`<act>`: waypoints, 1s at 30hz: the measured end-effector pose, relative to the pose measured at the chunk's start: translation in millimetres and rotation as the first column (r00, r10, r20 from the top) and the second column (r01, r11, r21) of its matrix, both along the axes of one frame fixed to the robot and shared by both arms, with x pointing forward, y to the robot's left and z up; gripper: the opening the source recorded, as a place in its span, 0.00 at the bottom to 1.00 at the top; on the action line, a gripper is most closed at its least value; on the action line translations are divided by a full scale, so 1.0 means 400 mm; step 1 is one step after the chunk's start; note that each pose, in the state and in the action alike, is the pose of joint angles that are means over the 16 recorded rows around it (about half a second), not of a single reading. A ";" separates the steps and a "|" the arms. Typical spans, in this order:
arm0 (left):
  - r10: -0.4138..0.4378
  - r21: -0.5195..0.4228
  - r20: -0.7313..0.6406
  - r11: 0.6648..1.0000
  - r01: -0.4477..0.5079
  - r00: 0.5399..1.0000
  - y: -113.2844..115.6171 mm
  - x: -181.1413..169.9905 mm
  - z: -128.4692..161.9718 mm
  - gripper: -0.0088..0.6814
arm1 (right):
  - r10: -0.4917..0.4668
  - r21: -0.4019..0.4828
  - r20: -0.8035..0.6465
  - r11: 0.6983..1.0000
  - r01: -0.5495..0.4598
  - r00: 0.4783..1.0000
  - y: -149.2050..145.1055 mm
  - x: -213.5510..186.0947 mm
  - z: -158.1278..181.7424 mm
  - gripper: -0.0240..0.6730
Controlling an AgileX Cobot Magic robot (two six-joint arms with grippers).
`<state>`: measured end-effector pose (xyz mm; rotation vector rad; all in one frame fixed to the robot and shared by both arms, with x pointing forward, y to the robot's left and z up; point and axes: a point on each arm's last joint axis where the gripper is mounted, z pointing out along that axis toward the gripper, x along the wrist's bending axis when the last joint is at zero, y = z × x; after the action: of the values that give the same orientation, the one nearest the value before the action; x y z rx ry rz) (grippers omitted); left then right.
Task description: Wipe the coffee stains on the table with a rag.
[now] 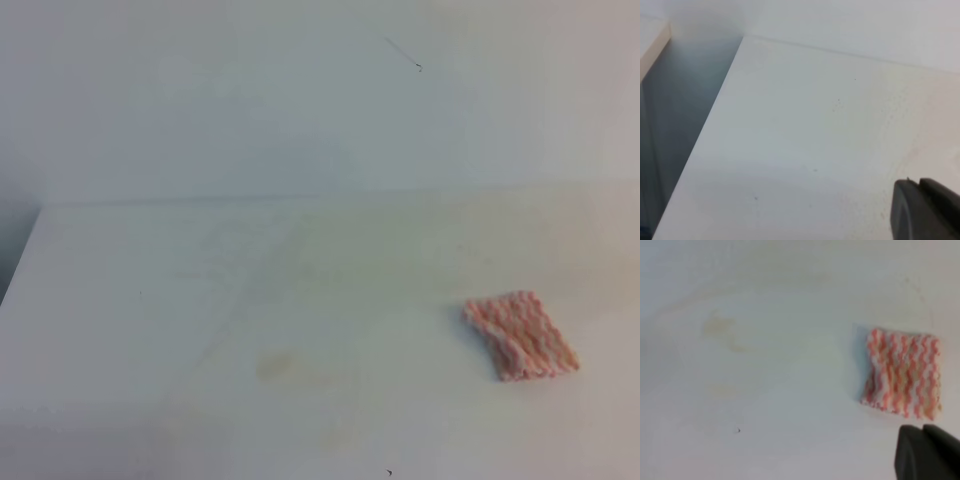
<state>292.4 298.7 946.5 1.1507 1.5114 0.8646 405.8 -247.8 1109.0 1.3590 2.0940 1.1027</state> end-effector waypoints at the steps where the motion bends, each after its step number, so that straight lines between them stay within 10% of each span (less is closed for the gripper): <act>1: 0.000 0.000 0.000 1.000 0.000 1.000 0.000 0.000 0.000 0.01 | 0.000 -0.005 0.023 1.000 0.001 1.000 -0.002 -0.007 0.006 0.03; 7: 0.000 0.000 0.000 1.000 0.000 1.000 0.000 0.000 0.000 0.01 | -0.062 -0.018 0.267 0.997 0.069 0.962 -0.034 -0.078 0.045 0.03; 16: 0.000 0.000 0.000 1.000 0.000 1.000 0.000 0.000 0.000 0.01 | -0.247 0.042 0.594 0.960 0.277 0.766 -0.099 -0.217 -0.026 0.03; 30: 0.000 0.000 0.000 1.000 0.000 1.000 0.000 0.000 0.000 0.01 | -0.430 0.117 0.542 0.889 0.442 0.722 -0.126 -0.276 -0.318 0.03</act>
<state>292.4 298.7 946.5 1.1507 1.5114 0.8646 295.4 -298.2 981.9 1.2355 1.2721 1.0909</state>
